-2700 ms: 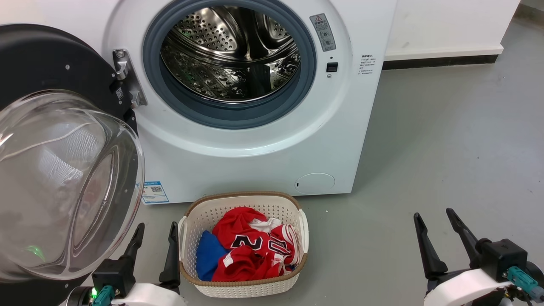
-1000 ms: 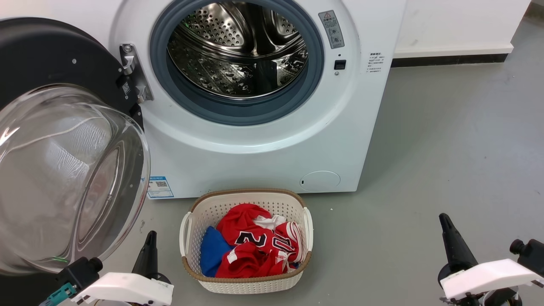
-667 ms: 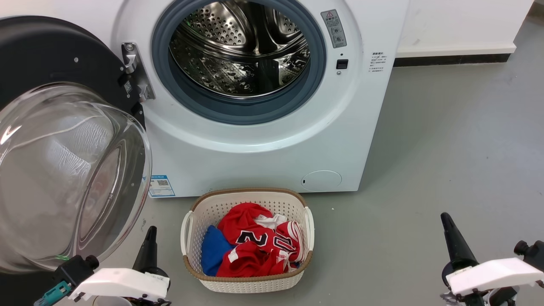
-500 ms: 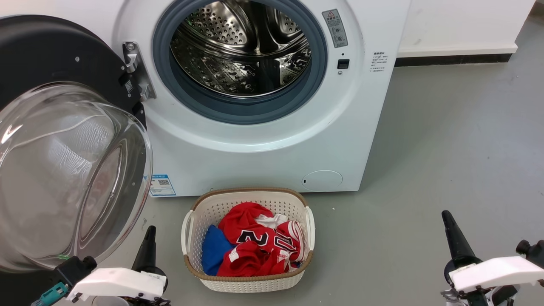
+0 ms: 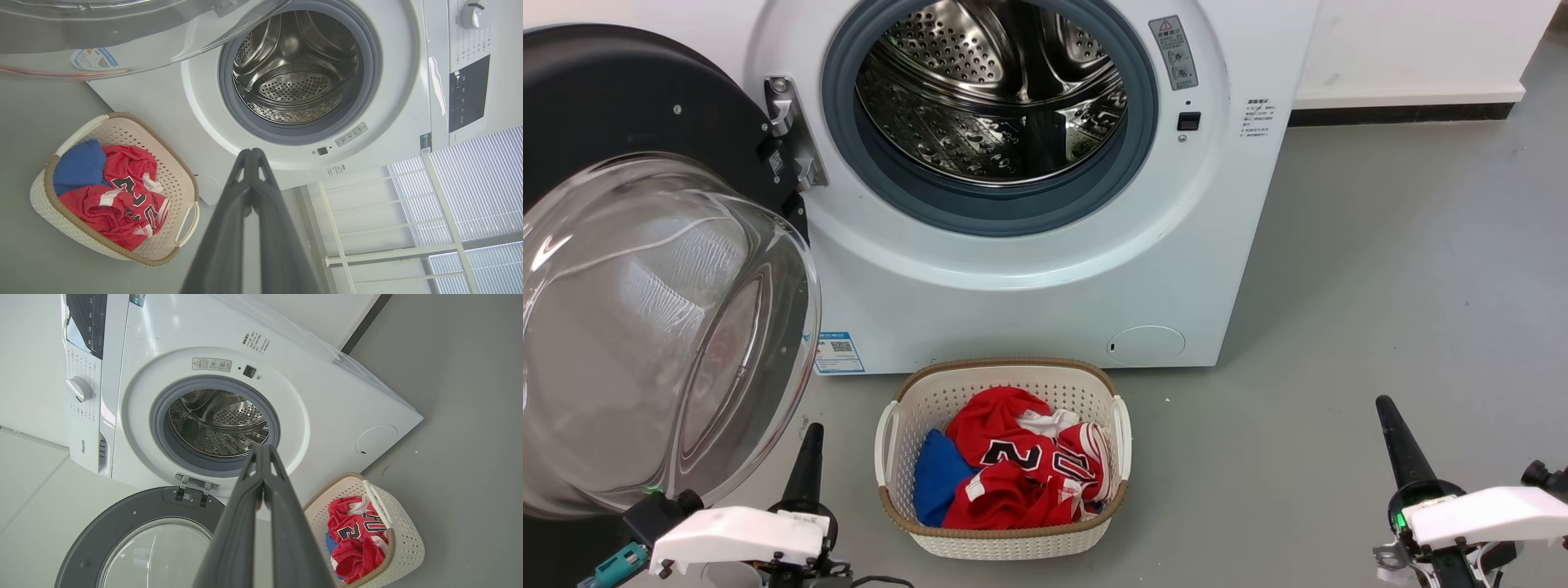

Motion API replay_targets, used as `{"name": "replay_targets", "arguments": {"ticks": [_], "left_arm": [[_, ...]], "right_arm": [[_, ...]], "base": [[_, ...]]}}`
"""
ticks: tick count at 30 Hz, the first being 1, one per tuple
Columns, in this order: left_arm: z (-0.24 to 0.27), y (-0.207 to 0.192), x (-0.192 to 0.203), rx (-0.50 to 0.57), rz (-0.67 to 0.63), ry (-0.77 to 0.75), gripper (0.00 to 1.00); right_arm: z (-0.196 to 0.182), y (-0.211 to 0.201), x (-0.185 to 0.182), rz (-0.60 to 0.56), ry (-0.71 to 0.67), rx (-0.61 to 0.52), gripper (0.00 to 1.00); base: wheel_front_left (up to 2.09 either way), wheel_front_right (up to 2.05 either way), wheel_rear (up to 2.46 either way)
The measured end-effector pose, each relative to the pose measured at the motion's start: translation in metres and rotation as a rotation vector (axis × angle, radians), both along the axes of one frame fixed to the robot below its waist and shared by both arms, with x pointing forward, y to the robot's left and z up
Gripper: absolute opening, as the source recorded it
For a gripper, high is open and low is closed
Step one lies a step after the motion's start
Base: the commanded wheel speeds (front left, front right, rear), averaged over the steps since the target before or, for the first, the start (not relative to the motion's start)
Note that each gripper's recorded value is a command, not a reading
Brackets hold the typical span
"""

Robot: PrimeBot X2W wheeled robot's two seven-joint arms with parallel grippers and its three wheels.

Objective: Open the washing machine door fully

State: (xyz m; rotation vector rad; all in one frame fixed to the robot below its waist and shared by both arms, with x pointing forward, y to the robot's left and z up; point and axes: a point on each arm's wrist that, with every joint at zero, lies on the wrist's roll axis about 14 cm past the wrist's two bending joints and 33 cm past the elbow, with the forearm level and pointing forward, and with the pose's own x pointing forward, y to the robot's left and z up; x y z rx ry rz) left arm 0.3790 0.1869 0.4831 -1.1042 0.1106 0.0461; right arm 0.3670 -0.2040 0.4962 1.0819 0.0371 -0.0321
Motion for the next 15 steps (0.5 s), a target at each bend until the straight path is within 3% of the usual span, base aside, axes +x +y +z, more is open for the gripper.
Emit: {"name": "replay_targets", "arguments": {"ticks": [15], "left_arm": [[0.0064, 0.003, 0.0037, -0.144, 0.014, -0.023, 0.0]], "right_arm": [[0.0016, 0.0006, 0.0059, -0.004, -0.006, 0.148, 0.0]], "base": [[0.0, 0.0, 0.0]]}}
